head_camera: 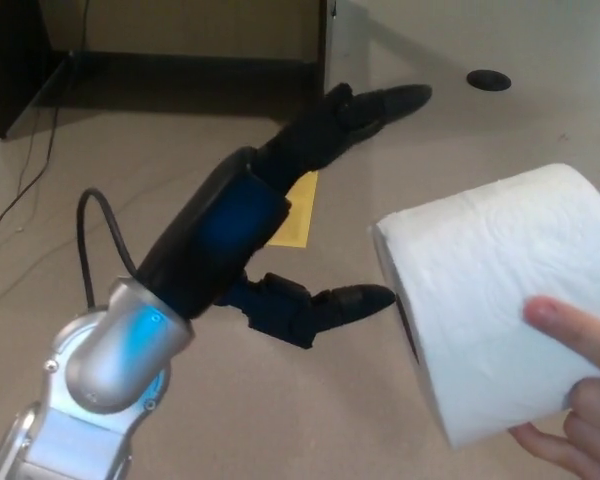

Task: A person is holding a toilet paper roll and the robot extends its left hand to grab the roll by inserting its thumb into the gap in the middle and brings its hand down by its side. Then it extends its arm again to hand the toilet paper roll back to the person.

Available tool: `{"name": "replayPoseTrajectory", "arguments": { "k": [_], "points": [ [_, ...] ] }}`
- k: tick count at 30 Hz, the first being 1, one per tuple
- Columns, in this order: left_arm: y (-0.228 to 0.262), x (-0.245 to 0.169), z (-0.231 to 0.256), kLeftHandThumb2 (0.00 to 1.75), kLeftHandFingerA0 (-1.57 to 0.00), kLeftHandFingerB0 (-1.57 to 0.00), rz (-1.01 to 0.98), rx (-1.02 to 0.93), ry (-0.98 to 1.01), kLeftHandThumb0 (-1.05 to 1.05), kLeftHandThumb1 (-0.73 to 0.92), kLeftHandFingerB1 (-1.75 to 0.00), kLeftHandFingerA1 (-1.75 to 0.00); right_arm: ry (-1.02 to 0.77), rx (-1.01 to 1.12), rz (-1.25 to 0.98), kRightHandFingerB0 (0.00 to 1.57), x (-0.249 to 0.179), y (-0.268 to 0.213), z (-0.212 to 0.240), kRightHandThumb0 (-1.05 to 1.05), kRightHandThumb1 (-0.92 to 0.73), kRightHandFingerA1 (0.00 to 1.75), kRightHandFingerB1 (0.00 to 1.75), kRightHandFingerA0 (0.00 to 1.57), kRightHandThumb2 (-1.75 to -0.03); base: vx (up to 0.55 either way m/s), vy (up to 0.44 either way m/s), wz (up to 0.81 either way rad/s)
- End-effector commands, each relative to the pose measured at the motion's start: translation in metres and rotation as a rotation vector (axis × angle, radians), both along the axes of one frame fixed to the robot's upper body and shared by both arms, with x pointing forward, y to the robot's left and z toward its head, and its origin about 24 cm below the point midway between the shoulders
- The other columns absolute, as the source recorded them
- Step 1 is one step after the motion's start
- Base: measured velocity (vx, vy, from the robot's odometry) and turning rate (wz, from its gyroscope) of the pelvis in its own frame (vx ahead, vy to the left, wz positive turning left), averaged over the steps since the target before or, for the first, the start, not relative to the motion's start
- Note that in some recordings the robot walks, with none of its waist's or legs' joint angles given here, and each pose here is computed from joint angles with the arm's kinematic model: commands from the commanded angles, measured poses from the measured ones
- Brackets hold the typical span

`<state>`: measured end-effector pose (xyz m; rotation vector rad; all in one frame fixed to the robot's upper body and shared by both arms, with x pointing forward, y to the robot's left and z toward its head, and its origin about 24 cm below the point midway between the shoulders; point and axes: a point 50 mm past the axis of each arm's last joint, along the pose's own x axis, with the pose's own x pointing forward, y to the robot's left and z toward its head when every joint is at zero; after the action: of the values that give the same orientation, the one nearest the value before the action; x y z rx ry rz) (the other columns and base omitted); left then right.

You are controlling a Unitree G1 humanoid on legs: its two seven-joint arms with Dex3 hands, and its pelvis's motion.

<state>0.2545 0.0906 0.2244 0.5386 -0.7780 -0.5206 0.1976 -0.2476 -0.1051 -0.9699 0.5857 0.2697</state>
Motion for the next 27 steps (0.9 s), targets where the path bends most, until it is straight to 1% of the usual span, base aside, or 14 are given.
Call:
{"name": "replayPoseTrajectory", "arguments": {
  "k": [1,4,9,11,15,24,27],
  "points": [
    [-0.004,-0.003,-0.004,0.81,-0.08,-0.07,0.022,0.042,-0.054,-0.22,0.24,-0.49,-0.51,-0.024,-0.004,0.001,0.55,0.005,-0.001,0.003,-0.36,-0.69,0.53,0.44,0.61,-0.61,0.0,0.0,0.0],
    [-0.007,-0.003,-0.006,0.8,-0.09,-0.07,0.011,0.062,-0.059,-0.21,0.22,-0.5,-0.51,-0.033,0.006,-0.001,0.56,0.006,0.0,0.004,-0.35,-0.68,0.54,0.45,0.63,-0.6,0.0,0.0,0.0],
    [-0.012,-0.005,-0.011,0.8,-0.08,-0.07,-0.003,0.092,-0.028,-0.21,0.22,-0.5,-0.51,-0.033,0.001,-0.005,0.55,0.009,-0.001,0.005,-0.36,-0.69,0.52,0.44,0.59,-0.6,0.0,0.0,0.0],
    [-0.013,-0.005,-0.013,0.79,-0.08,-0.06,-0.005,0.093,-0.026,-0.21,0.21,-0.5,-0.51,-0.036,0.004,-0.004,0.55,0.009,-0.001,0.006,-0.35,-0.68,0.53,0.45,0.61,-0.6,0.0,0.0,0.0],
    [-0.014,-0.004,-0.011,0.8,-0.08,-0.06,-0.007,0.097,-0.032,-0.2,0.22,-0.5,-0.51,-0.035,0.002,-0.004,0.55,0.011,-0.001,0.006,-0.36,-0.69,0.52,0.45,0.6,-0.6,0.0,0.0,0.0],
    [-0.026,-0.006,-0.009,0.82,-0.08,-0.08,-0.007,0.033,-0.065,-0.2,0.25,-0.5,-0.51,-0.04,-0.001,-0.003,0.56,0.008,-0.001,0.006,-0.37,-0.69,0.53,0.45,0.62,-0.6,0.0,0.0,0.0],
    [-0.033,-0.006,-0.007,0.83,-0.11,-0.1,-0.018,0.005,-0.069,-0.2,0.27,-0.51,-0.51,-0.037,-0.002,-0.003,0.53,0.008,-0.001,0.006,-0.37,-0.68,0.51,0.44,0.6,-0.6,0.0,0.0,0.0]
  ]
}}
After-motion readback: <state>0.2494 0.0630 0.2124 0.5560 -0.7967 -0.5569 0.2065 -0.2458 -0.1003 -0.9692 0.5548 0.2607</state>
